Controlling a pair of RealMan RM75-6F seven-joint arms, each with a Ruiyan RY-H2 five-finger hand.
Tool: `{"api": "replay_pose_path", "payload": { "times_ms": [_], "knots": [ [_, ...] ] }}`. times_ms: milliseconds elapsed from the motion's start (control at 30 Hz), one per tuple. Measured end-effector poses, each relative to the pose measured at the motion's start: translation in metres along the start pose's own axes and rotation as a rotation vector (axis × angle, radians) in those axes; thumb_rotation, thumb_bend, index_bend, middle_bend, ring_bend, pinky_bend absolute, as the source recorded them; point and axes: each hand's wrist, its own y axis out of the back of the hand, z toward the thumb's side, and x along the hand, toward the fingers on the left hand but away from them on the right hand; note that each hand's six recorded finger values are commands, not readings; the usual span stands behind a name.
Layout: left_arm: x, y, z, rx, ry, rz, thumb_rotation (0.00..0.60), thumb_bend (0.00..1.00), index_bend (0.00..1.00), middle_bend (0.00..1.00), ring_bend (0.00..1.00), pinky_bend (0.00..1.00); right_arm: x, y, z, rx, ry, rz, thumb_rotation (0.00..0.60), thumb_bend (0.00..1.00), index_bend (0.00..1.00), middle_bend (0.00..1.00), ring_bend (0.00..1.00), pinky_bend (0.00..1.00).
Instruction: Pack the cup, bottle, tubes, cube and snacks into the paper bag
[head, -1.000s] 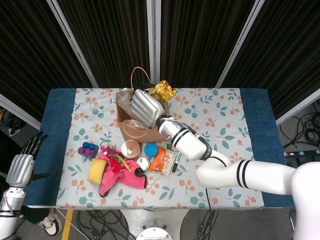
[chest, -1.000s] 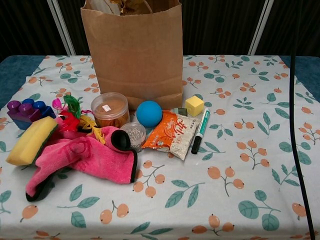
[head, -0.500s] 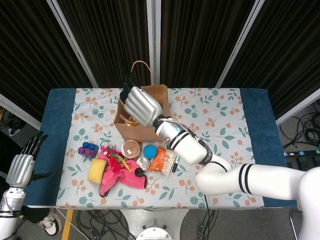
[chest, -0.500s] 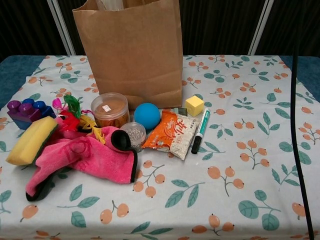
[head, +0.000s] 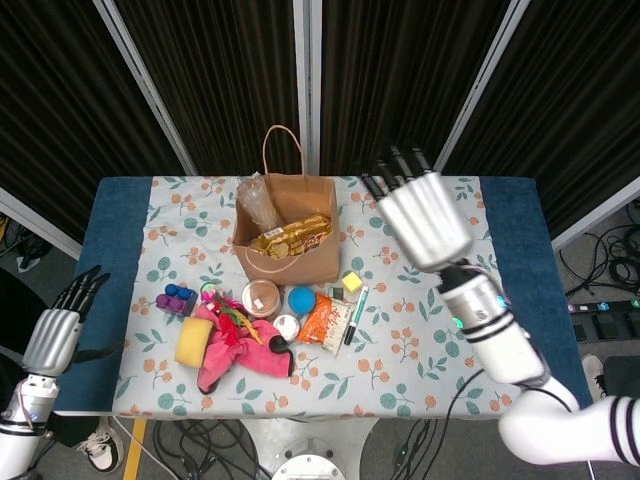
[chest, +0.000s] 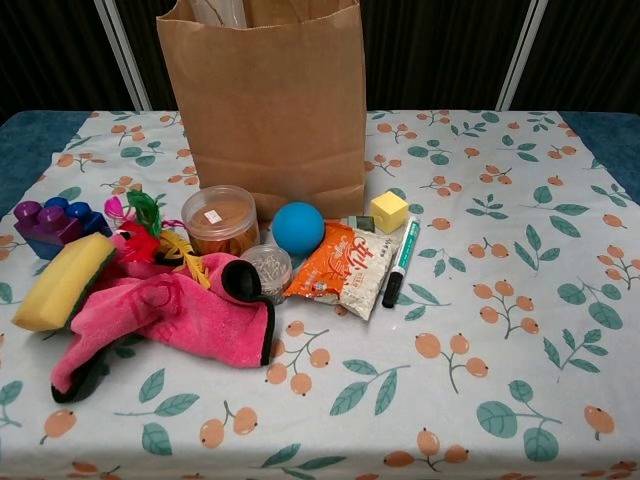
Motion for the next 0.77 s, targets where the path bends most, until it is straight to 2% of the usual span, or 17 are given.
{"api": "replay_pose_path", "payload": {
  "times_ms": [133, 233, 333, 467, 567, 667, 767],
  "knots": [
    [0.003, -0.002, 0.006, 0.027, -0.020, -0.012, 0.600, 0.05, 0.11, 0.10, 0.06, 0.16, 0.072, -0.042, -0.056, -0.177, -0.147, 0.053, 0.600, 0.00, 0.11, 0.19, 0.02, 0.05],
    [0.005, -0.002, 0.010, 0.048, -0.031, -0.014, 0.600, 0.05, 0.11, 0.10, 0.06, 0.16, 0.128, -0.071, -0.086, -0.286, -0.236, 0.076, 0.600, 0.00, 0.10, 0.17, 0.00, 0.01],
    [0.007, -0.001, 0.013, 0.072, -0.045, -0.014, 0.600, 0.05, 0.11, 0.10, 0.06, 0.16, 0.181, -0.097, -0.107, -0.353, -0.293, 0.082, 0.600, 0.00, 0.09, 0.15, 0.00, 0.00],
    [0.010, 0.000, 0.016, 0.110, -0.064, -0.012, 0.600, 0.05, 0.11, 0.10, 0.06, 0.16, 0.234, -0.130, -0.114, -0.405, -0.321, 0.093, 0.600, 0.00, 0.08, 0.13, 0.00, 0.00],
    [0.012, 0.002, 0.018, 0.133, -0.080, -0.010, 0.600, 0.05, 0.11, 0.10, 0.06, 0.16, 0.267, -0.153, -0.110, -0.424, -0.341, 0.127, 0.600, 0.00, 0.06, 0.12, 0.00, 0.00],
    [0.012, 0.005, 0.019, 0.155, -0.089, -0.013, 0.600, 0.05, 0.11, 0.10, 0.06, 0.16, 0.285, -0.166, -0.103, -0.411, -0.344, 0.145, 0.600, 0.00, 0.06, 0.12, 0.00, 0.00],
    [0.011, 0.005, 0.018, 0.157, -0.082, -0.013, 0.600, 0.05, 0.11, 0.10, 0.06, 0.16, 0.285, -0.167, -0.100, -0.385, -0.338, 0.142, 0.600, 0.00, 0.06, 0.12, 0.00, 0.00]
  ]
}}
